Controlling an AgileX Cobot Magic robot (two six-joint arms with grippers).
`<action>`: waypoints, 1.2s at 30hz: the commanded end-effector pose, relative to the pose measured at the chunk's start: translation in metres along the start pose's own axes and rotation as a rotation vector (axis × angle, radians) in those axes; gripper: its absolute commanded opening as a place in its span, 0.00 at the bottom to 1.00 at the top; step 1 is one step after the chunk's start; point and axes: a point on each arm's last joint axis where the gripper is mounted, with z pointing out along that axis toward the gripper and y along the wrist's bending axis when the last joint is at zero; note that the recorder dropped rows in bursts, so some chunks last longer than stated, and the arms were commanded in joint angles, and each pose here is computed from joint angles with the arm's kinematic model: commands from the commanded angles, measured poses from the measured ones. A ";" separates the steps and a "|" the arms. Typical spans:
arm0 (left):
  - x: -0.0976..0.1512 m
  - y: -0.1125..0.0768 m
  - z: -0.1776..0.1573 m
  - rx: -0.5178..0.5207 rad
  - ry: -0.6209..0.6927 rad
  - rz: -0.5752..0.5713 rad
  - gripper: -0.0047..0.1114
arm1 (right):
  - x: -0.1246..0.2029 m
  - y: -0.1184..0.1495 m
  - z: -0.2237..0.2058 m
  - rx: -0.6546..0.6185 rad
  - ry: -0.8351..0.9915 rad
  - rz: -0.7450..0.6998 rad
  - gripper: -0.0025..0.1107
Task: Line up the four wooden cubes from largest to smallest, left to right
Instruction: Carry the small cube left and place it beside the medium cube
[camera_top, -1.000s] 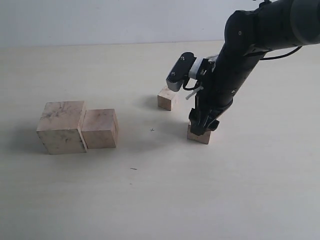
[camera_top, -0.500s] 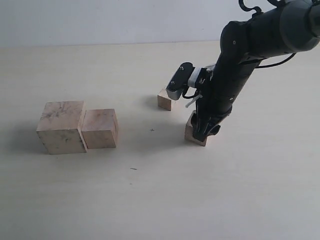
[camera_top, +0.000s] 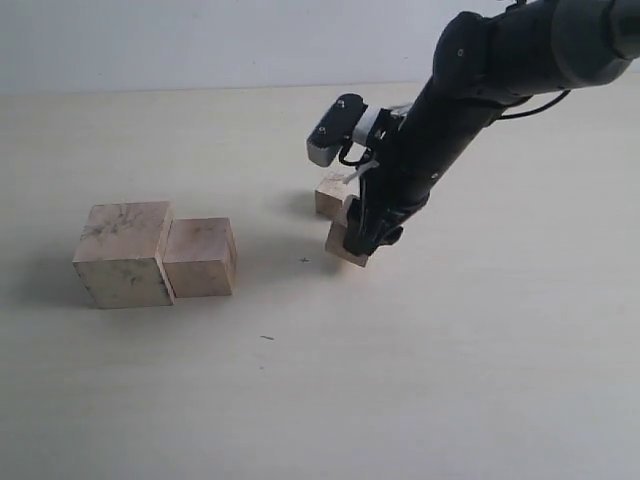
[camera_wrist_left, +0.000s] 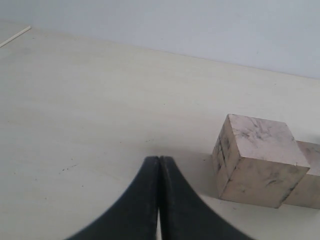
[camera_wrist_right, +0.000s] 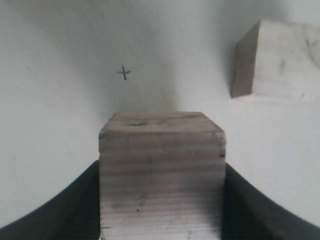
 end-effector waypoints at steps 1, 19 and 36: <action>-0.001 0.000 0.000 0.007 -0.010 -0.004 0.04 | -0.019 -0.010 -0.003 -0.047 -0.007 -0.144 0.02; -0.001 0.000 0.000 0.007 -0.010 -0.004 0.04 | -0.077 0.005 0.042 -0.135 0.110 -0.473 0.02; -0.001 0.000 0.000 0.007 -0.010 -0.004 0.04 | -0.089 0.032 0.054 -0.212 0.062 -0.507 0.02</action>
